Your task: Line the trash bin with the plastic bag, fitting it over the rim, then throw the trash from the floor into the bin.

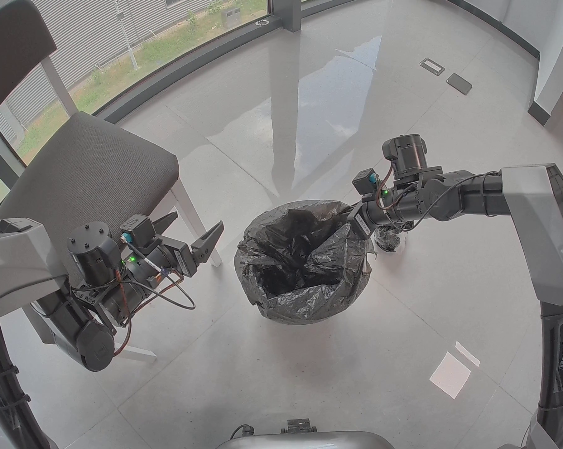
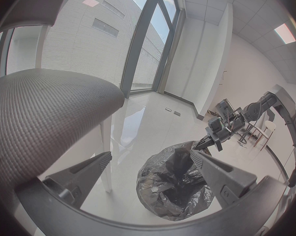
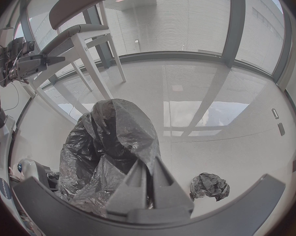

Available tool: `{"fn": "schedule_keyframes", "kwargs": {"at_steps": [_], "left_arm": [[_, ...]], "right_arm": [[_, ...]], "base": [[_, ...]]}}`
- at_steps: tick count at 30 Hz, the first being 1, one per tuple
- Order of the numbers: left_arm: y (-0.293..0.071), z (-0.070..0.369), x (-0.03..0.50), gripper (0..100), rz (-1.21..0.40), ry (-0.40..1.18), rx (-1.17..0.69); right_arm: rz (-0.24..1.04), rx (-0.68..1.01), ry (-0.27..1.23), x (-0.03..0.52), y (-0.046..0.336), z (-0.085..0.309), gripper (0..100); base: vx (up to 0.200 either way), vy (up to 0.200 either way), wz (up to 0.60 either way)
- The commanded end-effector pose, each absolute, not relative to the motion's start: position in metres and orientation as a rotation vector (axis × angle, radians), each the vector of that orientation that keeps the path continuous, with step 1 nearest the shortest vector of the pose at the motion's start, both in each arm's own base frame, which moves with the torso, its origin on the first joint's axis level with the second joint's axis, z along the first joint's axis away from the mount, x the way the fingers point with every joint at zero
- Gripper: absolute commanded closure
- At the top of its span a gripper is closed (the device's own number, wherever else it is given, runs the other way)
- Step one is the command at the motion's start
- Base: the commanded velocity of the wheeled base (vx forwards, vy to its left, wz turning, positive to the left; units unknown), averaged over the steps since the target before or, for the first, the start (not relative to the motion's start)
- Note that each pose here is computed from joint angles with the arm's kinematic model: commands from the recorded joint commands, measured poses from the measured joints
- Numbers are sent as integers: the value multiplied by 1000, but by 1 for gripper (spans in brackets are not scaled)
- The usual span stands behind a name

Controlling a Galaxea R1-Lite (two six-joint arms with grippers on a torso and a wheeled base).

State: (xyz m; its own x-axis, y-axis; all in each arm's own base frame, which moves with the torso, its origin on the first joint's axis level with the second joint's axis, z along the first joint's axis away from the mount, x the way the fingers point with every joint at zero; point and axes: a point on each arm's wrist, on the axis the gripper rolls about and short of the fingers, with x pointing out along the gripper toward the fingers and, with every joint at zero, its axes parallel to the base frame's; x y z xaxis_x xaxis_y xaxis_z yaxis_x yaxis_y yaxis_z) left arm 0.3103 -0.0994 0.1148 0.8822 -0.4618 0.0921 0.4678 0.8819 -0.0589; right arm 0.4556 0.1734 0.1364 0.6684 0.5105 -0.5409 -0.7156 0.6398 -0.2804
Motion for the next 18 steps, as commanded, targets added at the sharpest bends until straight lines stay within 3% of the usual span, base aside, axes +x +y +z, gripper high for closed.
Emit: {"fn": "schedule_keyframes", "kwargs": {"at_steps": [1, 18], "left_arm": [[-100, 119, 308, 0, -489, -97, -85], [-104, 114, 305, 0, -503, -71, -104]], "right_arm": [[718, -509, 437, 456, 170, 138, 100], [601, -513, 335, 473, 140, 172, 100]], "base": [[0, 0, 0], [0, 0, 0]]}}
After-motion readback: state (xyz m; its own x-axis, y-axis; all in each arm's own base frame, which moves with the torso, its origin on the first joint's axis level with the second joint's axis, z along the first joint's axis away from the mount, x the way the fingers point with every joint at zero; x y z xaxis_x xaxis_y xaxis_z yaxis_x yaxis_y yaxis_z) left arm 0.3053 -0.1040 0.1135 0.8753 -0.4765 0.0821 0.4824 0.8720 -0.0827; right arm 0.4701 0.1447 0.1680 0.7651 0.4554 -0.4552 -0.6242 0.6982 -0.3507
